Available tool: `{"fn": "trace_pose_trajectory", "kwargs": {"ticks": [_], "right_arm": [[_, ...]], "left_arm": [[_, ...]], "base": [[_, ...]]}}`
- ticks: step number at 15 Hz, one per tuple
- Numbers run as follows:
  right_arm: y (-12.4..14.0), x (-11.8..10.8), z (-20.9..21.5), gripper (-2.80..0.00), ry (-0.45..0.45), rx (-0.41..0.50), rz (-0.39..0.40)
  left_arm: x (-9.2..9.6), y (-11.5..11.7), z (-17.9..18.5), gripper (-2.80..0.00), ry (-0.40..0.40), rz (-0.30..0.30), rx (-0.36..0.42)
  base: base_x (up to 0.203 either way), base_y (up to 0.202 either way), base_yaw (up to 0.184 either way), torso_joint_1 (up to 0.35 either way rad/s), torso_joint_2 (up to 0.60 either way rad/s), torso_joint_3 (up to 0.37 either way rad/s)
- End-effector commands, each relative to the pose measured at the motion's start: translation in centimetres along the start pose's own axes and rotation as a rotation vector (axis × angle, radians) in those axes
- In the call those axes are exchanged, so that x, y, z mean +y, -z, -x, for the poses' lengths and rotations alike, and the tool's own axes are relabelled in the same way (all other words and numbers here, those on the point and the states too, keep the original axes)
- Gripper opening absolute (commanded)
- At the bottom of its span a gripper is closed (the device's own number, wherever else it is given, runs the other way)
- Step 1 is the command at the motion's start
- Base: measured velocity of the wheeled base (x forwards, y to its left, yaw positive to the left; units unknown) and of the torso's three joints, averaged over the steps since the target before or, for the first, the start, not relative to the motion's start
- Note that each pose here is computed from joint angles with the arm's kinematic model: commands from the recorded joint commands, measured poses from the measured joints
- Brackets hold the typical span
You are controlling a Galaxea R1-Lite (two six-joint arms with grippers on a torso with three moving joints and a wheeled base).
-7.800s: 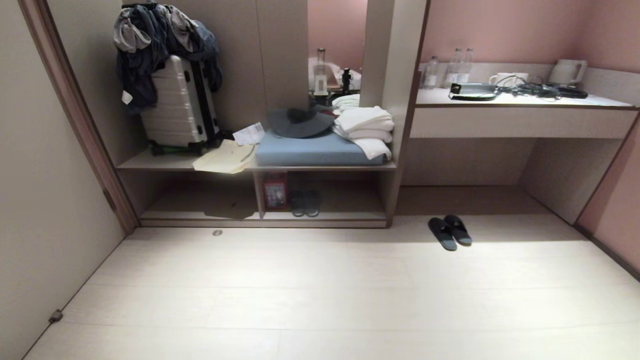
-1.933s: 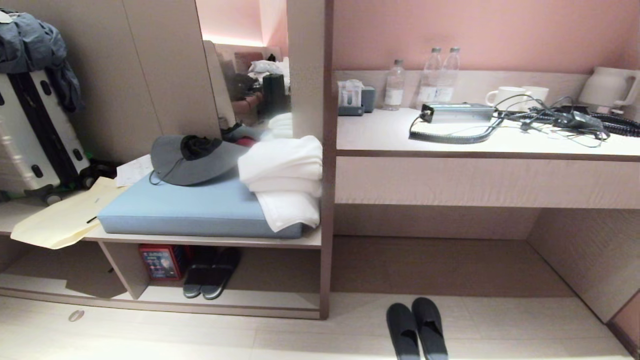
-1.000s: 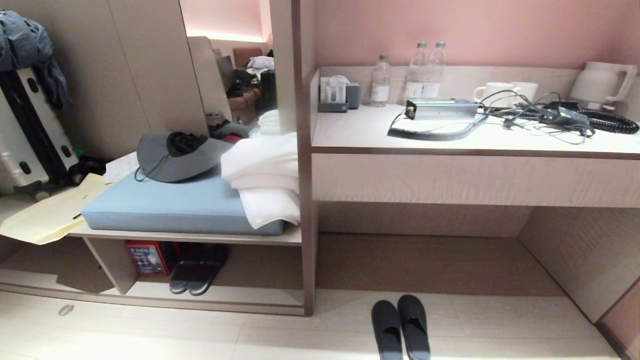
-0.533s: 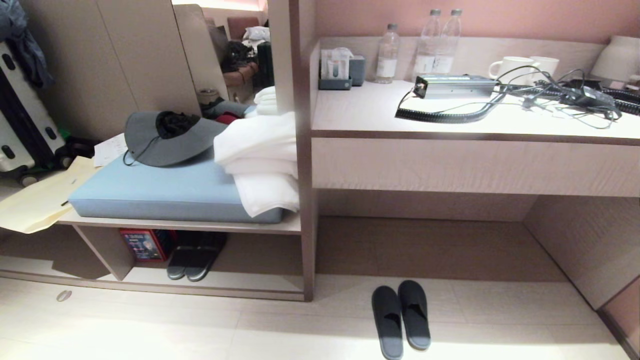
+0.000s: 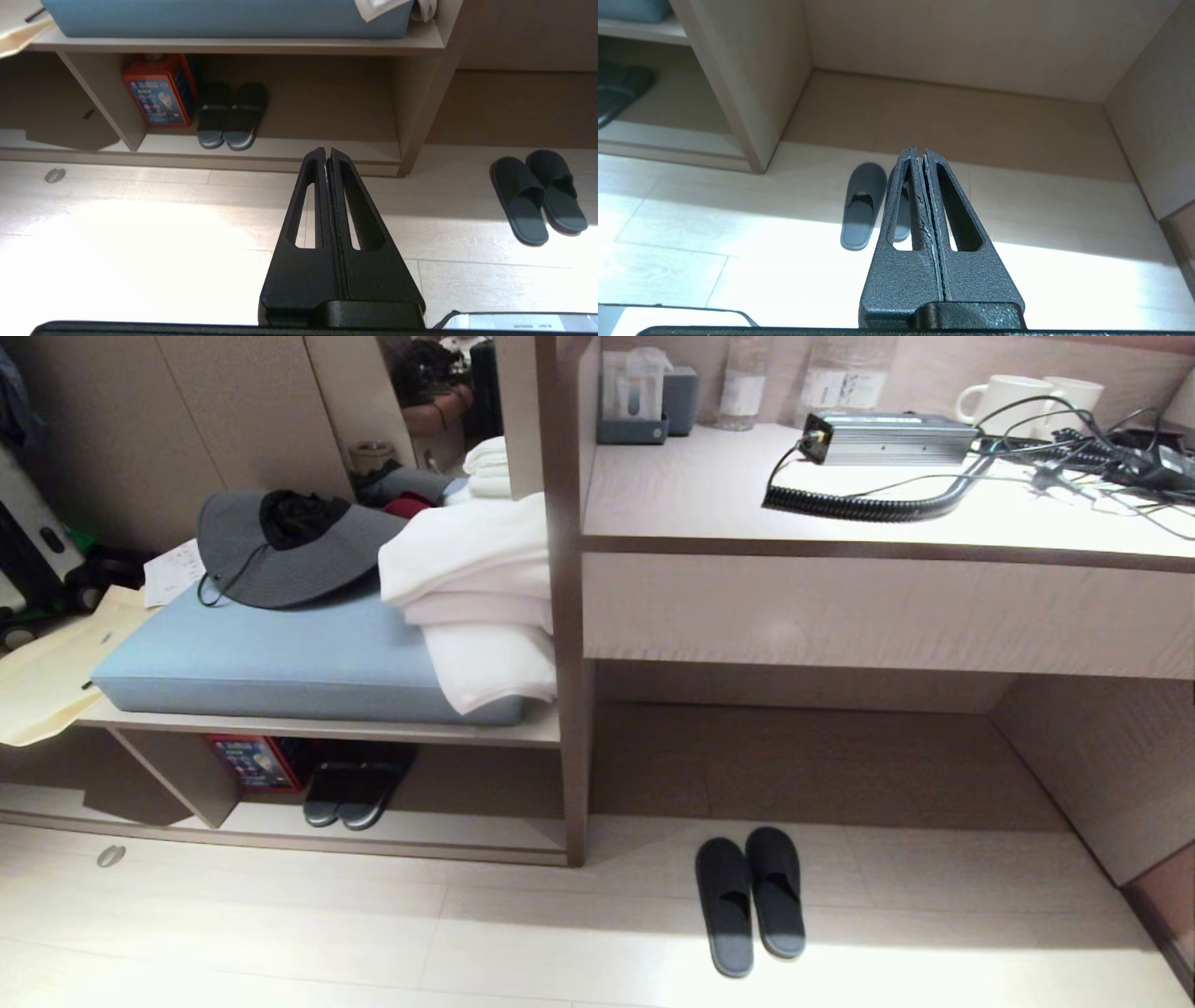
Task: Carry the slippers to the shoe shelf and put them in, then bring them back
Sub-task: Pick up the slippers on the floor
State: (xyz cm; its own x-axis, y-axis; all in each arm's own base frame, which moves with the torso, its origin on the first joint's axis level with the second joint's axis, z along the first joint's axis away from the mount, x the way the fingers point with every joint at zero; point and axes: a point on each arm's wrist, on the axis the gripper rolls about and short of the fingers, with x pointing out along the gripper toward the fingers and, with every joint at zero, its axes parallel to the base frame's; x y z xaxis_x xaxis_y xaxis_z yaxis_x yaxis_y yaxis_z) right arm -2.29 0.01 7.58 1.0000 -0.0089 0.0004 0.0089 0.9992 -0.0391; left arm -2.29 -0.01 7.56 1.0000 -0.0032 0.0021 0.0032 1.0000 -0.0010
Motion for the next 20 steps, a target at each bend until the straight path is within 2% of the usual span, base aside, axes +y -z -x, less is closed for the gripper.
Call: {"fn": "trace_pose_trajectory", "kwargs": {"ticks": [1,20], "right_arm": [[0.01,0.00,0.00,-2.80,0.000,0.001,-0.002],[0.02,0.00,0.00,-2.80,0.000,0.001,-0.007]], "left_arm": [[0.00,0.00,-0.01,-2.80,0.000,0.001,0.001],[0.00,0.00,-0.01,-2.80,0.000,0.001,0.001]], "base": [[0.000,0.000,0.000,0.006,0.00,-0.199],[0.000,0.000,0.000,0.003,0.00,-0.198]]}}
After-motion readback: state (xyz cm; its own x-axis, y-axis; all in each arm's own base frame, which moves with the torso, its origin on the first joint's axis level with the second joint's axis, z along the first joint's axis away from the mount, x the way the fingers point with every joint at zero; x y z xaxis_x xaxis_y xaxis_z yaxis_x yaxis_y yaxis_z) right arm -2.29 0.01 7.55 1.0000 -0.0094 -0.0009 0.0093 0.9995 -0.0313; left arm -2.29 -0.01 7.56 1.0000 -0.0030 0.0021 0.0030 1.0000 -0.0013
